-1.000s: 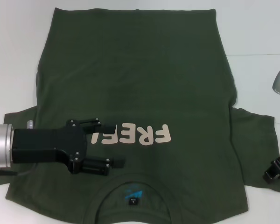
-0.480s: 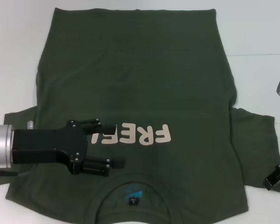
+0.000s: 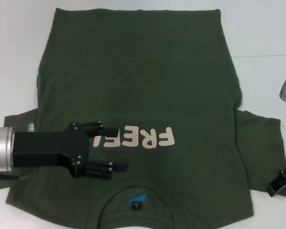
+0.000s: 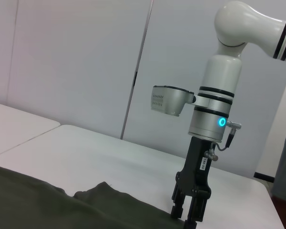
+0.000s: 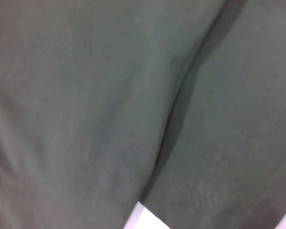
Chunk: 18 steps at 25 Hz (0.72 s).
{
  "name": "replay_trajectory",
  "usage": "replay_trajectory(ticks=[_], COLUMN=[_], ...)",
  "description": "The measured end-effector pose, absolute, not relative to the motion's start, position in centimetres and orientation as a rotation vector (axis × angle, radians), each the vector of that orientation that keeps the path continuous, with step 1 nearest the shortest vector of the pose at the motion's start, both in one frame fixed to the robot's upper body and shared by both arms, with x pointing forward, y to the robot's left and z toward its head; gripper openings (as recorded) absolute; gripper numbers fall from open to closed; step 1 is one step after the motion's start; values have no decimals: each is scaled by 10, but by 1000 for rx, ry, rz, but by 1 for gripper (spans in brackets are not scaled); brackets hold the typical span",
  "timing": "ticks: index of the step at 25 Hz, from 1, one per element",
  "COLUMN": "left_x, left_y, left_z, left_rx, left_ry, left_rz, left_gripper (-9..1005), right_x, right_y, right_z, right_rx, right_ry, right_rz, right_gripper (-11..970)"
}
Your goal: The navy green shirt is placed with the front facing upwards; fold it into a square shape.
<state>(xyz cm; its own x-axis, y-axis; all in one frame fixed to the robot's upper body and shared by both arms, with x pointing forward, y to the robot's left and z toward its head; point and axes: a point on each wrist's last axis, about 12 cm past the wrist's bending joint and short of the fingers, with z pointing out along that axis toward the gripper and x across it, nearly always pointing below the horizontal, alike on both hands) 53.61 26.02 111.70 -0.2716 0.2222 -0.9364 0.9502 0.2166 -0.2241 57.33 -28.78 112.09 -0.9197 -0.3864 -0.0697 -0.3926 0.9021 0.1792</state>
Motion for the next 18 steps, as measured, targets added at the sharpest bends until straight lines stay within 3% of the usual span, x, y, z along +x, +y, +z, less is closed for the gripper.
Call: replay_trajectory(ticks=[18], left_x=[536], left_y=[260], left_z=[1117], left_rx=[1112], left_ry=[1669], left_rz=[-1114], left_gripper=[934], right_x=[572], right_y=[-292], right_z=[1123], right_rx=[-615], right_ry=[3045], right_rz=[293], right_gripper=[709])
